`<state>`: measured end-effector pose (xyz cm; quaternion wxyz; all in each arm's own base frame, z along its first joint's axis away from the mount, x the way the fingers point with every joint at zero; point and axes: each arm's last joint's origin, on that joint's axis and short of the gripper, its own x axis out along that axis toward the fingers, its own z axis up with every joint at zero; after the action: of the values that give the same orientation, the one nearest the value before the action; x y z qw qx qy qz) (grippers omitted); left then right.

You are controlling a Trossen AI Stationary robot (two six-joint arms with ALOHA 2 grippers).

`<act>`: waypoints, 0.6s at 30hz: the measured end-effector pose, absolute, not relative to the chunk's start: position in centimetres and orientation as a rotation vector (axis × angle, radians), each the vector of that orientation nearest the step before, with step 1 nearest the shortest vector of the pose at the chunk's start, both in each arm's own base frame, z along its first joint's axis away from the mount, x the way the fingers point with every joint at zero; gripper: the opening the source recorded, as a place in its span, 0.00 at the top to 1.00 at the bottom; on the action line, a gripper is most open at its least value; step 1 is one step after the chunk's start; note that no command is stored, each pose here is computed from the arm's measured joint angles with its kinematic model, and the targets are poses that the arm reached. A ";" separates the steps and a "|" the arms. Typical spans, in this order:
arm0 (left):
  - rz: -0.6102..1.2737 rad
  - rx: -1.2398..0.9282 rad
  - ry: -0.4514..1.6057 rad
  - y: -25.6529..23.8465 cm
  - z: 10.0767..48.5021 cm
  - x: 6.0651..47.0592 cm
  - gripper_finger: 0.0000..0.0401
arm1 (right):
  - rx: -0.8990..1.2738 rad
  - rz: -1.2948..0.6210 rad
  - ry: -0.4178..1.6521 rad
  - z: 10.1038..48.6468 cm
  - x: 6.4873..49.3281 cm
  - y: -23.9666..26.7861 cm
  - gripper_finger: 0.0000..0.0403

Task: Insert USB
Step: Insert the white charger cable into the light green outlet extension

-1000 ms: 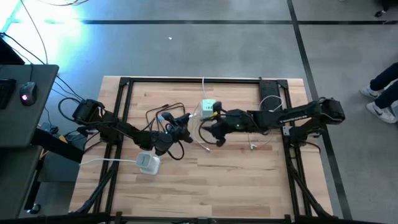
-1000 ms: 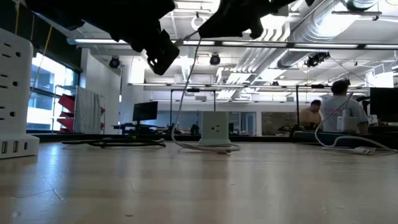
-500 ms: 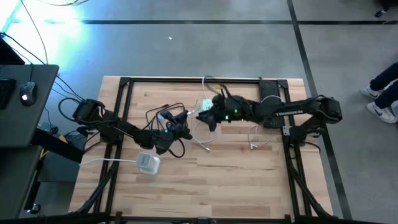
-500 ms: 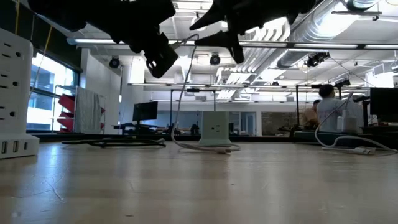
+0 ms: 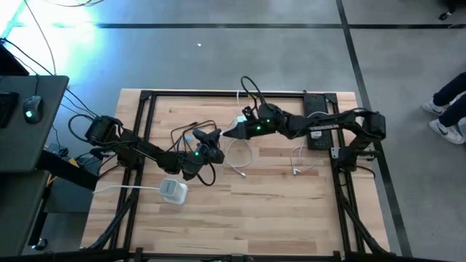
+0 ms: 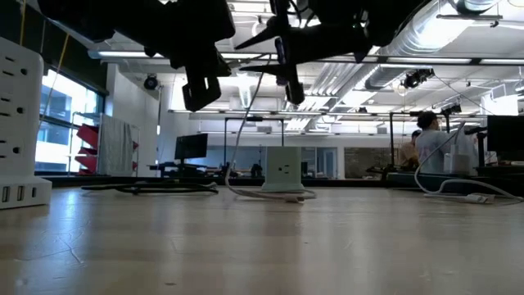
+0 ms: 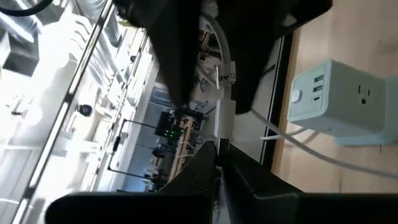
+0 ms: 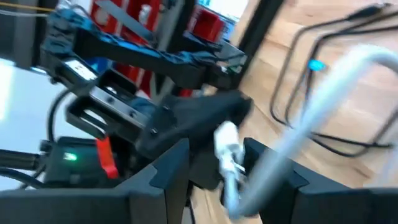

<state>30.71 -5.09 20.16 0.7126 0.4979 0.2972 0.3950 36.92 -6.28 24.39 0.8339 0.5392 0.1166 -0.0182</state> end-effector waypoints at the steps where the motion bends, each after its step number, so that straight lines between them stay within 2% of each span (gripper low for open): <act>1: 0.878 1.108 0.663 -5.1 20.2 30.7 1.00 | 1.139 -0.046 0.236 24.4 37.0 -6.2 0.67; 18: 0.886 1.108 0.671 -5.1 20.1 30.7 1.00 | 1.168 -0.052 0.259 23.5 37.4 -5.8 0.67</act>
<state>30.67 -5.06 20.12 0.7077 0.4988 0.3020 0.3990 37.41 -5.85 23.54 0.8259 0.5499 0.1218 -0.0245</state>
